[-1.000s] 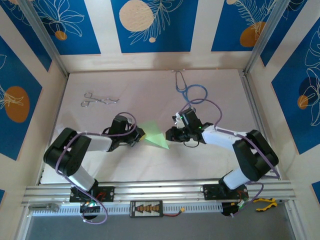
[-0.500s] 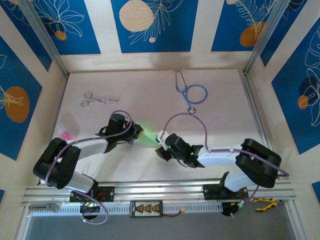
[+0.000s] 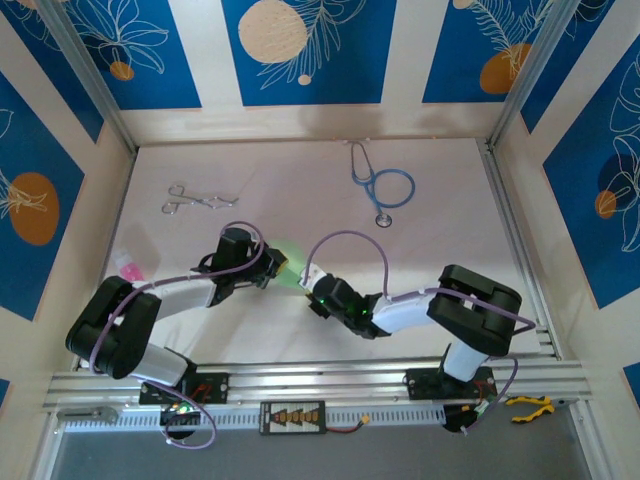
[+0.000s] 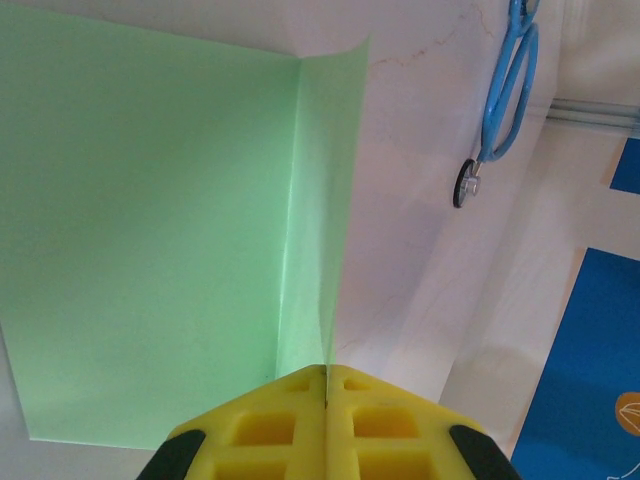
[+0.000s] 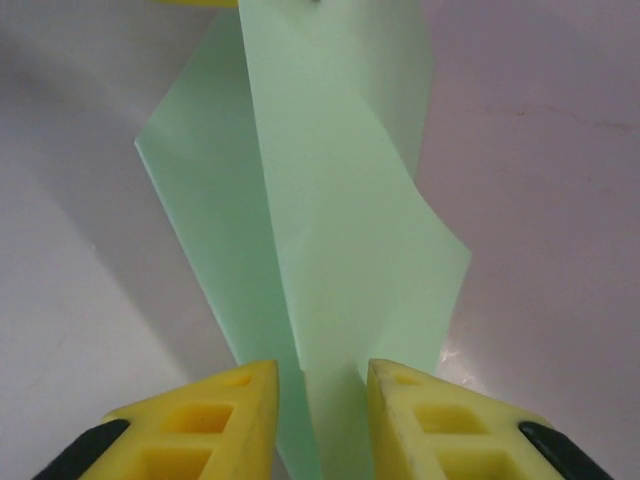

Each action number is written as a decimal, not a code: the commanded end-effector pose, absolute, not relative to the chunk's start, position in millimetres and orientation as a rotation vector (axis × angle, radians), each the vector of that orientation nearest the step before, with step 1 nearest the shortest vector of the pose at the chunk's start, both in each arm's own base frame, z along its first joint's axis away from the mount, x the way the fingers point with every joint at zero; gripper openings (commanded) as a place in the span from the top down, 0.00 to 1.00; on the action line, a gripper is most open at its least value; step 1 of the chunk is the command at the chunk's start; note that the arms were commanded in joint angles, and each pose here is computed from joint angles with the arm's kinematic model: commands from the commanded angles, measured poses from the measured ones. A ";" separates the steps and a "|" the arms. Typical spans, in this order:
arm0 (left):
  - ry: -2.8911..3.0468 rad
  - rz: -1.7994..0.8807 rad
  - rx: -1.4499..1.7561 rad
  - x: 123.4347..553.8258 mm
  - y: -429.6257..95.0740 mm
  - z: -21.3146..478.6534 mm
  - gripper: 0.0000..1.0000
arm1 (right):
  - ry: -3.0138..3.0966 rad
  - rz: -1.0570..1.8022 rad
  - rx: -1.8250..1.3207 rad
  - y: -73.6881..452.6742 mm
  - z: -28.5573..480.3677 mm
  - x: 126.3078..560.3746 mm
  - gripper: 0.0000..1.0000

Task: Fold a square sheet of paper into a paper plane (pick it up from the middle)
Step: Fourth fold the wing at the center of the table.

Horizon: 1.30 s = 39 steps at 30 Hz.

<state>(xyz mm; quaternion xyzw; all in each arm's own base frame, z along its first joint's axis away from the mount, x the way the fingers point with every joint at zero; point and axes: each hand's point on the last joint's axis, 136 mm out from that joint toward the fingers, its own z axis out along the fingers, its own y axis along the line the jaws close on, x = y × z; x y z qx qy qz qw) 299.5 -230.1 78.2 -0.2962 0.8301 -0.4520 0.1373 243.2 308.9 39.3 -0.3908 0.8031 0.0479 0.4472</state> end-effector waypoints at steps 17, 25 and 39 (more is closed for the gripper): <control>2.383 -1.316 -0.859 301.8 -233.0 85.3 1.00 | 1.961 0.100 -0.895 319.5 47.8 258.2 0.87; 2.393 -1.271 -0.801 302.1 -230.2 91.1 0.72 | 2.018 0.162 -0.863 317.4 44.0 255.9 0.96; 2.412 -1.087 -0.719 293.2 -207.3 98.1 0.58 | 2.293 0.765 -0.683 331.9 43.5 243.6 1.00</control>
